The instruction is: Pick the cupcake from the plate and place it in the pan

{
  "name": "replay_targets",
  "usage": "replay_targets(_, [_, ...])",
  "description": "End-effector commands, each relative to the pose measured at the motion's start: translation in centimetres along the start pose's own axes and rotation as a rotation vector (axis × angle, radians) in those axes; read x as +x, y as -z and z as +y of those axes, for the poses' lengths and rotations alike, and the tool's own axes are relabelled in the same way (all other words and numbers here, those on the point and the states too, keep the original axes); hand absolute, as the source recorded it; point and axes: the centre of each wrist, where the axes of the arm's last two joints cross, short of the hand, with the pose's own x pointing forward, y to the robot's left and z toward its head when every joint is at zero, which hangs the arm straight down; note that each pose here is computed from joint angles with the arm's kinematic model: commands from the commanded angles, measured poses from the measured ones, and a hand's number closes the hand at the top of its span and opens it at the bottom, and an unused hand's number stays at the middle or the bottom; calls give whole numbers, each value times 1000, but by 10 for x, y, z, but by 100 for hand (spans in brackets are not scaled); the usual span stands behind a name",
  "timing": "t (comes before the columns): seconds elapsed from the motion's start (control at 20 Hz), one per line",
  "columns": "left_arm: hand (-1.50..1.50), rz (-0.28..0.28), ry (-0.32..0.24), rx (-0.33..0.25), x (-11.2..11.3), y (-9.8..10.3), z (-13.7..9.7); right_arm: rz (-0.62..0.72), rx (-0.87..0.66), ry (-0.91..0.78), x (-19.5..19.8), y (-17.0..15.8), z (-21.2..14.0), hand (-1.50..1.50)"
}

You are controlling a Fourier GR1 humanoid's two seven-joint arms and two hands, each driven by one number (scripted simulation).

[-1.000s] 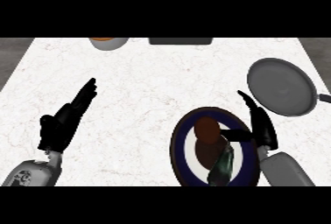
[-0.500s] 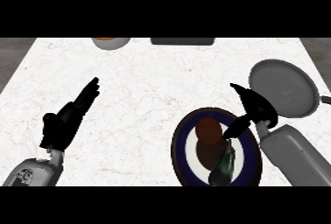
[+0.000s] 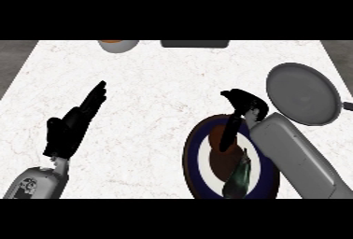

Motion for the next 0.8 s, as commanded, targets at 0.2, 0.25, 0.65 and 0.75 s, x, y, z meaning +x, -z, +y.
replay_targets(0.2, [0, 15, -2, 16, -3, -7, 3, 173, 31, -138, 28, 2, 18, -150])
replay_targets(0.25, [0, -4, -10, -13, 4, -8, 1, 180, 30, -127, 31, -5, 5, -150])
replay_targets(0.65, [0, 7, 0, 0, -5, -16, 5, 222, 43, -172, 10, 10, 34, -150])
replay_targets(0.75, [0, 13, 3, 14, -8, -7, 3, 235, 33, -172, 18, 9, 26, -150])
